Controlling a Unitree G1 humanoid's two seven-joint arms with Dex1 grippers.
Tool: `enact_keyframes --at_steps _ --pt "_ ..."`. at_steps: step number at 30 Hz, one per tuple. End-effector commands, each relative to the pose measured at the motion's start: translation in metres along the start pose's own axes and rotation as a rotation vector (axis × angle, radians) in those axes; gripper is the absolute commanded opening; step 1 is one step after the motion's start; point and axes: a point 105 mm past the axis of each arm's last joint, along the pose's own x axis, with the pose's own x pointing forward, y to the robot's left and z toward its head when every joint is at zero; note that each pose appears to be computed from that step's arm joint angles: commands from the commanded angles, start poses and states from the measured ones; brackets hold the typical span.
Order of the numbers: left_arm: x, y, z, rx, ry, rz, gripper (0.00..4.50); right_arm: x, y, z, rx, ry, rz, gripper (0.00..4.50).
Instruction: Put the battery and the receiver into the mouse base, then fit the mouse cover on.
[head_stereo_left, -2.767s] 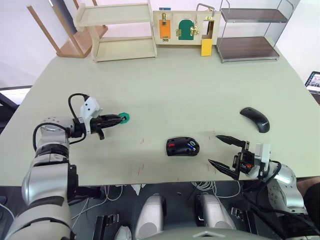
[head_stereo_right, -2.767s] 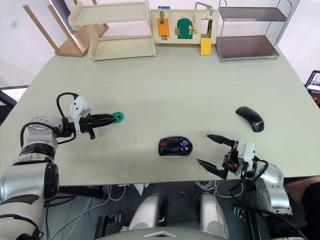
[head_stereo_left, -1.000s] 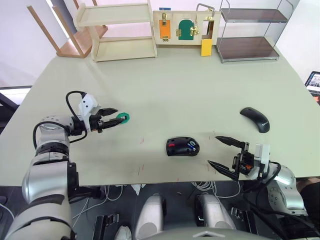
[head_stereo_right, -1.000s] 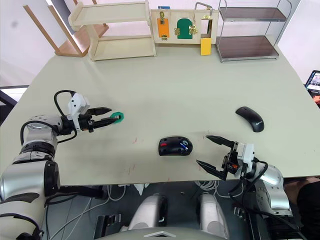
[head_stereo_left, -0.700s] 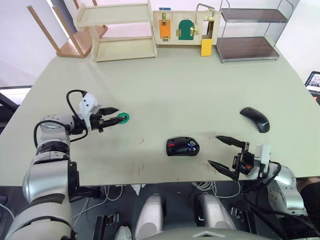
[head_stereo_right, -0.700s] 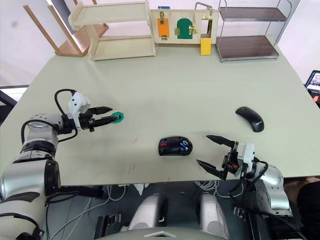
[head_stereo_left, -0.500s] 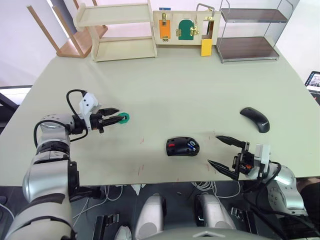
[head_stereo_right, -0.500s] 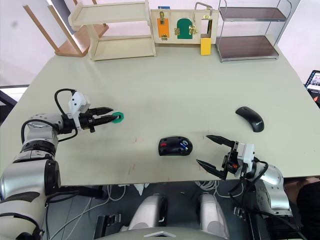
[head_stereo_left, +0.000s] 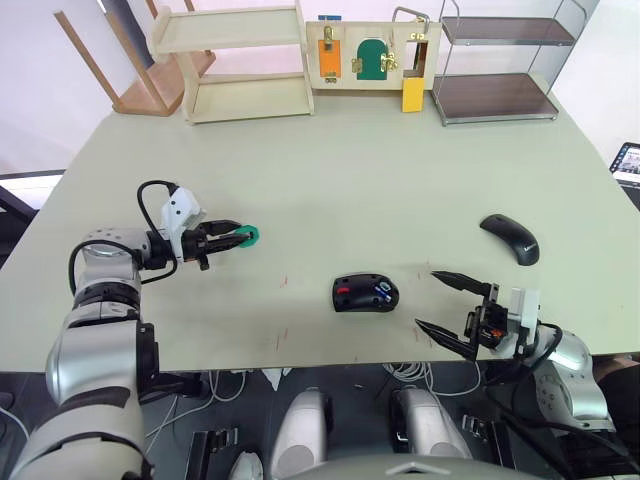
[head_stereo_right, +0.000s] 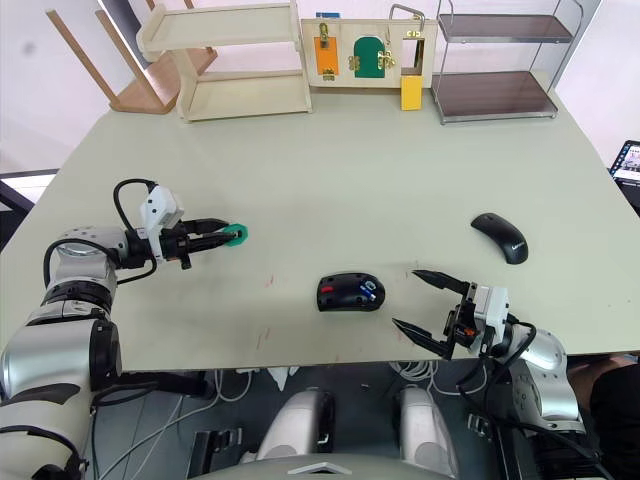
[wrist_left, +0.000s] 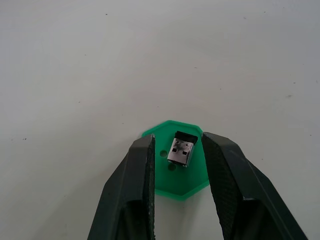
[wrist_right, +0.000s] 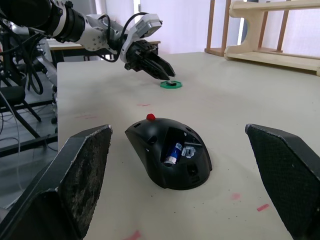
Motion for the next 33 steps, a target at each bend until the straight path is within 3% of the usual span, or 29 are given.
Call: enact_keyframes --at_steps 1,33 --pt "-0.0007 0.0025 0.0056 0.031 -0.004 0.004 1.55 0.0021 0.0015 0.0077 -0.038 -0.021 0.010 4.50" --pt "0.0007 0.0030 -0.0043 0.024 0.052 0.026 1.55 0.0018 0.0014 0.0096 -0.048 -0.027 0.007 4.50"
